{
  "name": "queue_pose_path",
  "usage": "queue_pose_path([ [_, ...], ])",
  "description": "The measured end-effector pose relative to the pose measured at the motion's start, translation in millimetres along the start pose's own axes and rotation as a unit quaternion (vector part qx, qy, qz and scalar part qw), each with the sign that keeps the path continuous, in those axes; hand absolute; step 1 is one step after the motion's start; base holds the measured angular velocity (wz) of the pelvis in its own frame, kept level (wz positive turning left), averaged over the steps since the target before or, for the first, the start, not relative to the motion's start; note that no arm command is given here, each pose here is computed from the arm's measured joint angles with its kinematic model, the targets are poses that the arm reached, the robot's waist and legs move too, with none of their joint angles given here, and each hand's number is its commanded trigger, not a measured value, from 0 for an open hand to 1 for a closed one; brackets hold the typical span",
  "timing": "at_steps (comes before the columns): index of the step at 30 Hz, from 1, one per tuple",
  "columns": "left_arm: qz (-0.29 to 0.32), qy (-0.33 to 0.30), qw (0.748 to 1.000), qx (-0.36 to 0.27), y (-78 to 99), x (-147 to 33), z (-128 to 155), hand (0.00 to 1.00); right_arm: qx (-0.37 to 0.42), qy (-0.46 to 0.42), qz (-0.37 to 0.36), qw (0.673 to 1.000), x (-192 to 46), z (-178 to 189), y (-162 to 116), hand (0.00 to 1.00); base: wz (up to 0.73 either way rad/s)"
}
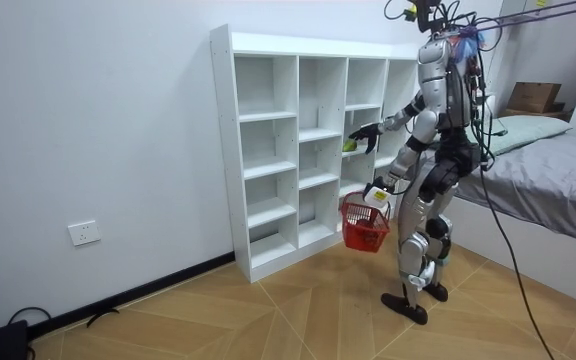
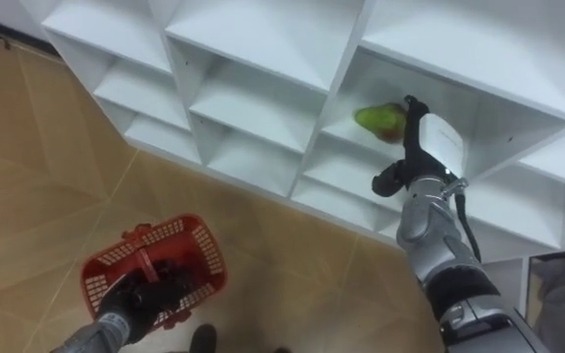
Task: Collect fruits from the closet
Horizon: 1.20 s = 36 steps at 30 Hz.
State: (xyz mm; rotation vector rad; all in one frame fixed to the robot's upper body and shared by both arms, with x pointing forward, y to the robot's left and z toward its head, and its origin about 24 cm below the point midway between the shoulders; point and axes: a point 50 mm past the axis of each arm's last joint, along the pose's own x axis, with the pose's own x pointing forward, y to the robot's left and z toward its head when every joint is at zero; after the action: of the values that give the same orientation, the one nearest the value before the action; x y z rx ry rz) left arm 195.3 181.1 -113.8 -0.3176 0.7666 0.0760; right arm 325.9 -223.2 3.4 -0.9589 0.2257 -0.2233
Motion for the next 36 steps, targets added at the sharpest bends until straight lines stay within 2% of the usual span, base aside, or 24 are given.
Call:
queue_pose_path([
  [13,-0.005,-0.009,1.000,0.003,-3.6,2.8,8,1.00,-0.006,0.004,-0.011,1.000,6,1,-7,0.00,0.00],
  [36,-0.028,0.011,0.999,0.018,-13.6,5.9,1,1.00,0.010,-0.028,-0.070,0.997,25,34,-33,0.00,-0.02],
])
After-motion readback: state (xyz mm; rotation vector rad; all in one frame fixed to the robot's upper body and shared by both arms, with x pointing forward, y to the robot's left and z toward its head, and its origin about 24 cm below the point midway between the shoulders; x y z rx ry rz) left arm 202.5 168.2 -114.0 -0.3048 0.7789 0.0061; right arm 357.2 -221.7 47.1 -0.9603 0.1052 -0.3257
